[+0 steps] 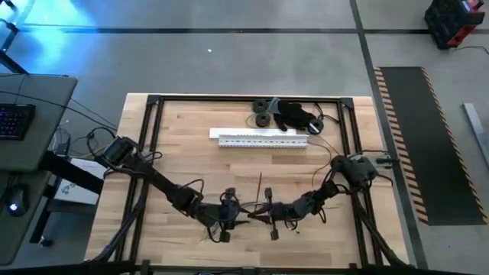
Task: Ziptie cables
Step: Wrap the cables together using a black zip tie
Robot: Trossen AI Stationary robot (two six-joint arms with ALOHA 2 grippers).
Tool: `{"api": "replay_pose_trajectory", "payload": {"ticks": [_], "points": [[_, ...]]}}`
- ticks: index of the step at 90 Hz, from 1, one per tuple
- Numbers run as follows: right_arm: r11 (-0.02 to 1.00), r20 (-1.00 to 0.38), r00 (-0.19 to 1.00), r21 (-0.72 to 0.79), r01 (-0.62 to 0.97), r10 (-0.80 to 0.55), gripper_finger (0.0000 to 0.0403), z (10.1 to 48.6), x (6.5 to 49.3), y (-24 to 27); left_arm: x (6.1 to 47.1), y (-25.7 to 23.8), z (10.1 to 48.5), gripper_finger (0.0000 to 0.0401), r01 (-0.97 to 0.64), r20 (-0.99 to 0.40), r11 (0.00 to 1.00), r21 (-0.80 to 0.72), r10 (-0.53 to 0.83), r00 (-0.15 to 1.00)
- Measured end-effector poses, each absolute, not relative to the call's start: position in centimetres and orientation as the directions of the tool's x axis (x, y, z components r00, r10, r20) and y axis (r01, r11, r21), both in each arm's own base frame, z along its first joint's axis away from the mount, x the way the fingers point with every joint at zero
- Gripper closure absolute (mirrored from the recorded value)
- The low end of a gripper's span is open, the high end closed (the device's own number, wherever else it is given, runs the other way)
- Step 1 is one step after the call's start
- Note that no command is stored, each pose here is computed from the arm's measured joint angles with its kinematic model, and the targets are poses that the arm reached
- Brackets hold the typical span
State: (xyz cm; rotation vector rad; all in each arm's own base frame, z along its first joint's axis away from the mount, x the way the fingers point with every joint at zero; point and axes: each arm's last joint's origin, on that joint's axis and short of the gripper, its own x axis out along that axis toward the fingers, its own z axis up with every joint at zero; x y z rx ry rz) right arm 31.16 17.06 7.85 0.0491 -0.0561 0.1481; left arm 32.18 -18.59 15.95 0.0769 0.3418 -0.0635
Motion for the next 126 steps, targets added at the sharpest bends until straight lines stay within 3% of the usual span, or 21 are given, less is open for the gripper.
{"api": "replay_pose_trajectory", "payload": {"ticks": [29, 63, 85, 97, 126], "points": [[0.987, 0.065, 0.987, 0.048, -0.151, 0.148, 0.0403, 7.9, 31.2, 17.1, 33.1, -18.3, 15.2, 0.0289, 0.025, -0.268, 0.999, 0.043, -0.013, 0.963], [0.988, 0.063, 0.988, 0.047, -0.146, 0.142, 0.0403, 7.8, 31.1, 17.0, 33.3, -18.4, 14.5, 0.0392, -0.015, -0.251, 0.999, 0.049, 0.027, 0.968], [0.994, 0.026, 0.997, 0.075, -0.075, 0.073, 0.0398, 7.5, 31.2, 16.9, 33.4, -18.2, 14.5, 0.0401, -0.035, -0.238, 0.997, 0.072, 0.051, 0.97], [0.995, -0.011, 0.999, 0.095, -0.04, 0.041, 0.0362, 7.2, 31.2, 16.8, 33.5, -18.1, 14.6, 0.0401, -0.038, -0.235, 0.997, 0.07, 0.054, 0.971], [0.998, -0.031, 0.998, -0.023, -0.056, 0.055, 0.0217, 6.9, 30.3, 18.2, 33.5, -18.0, 14.5, 0.0401, -0.029, -0.246, 0.997, 0.074, 0.047, 0.968]]}}
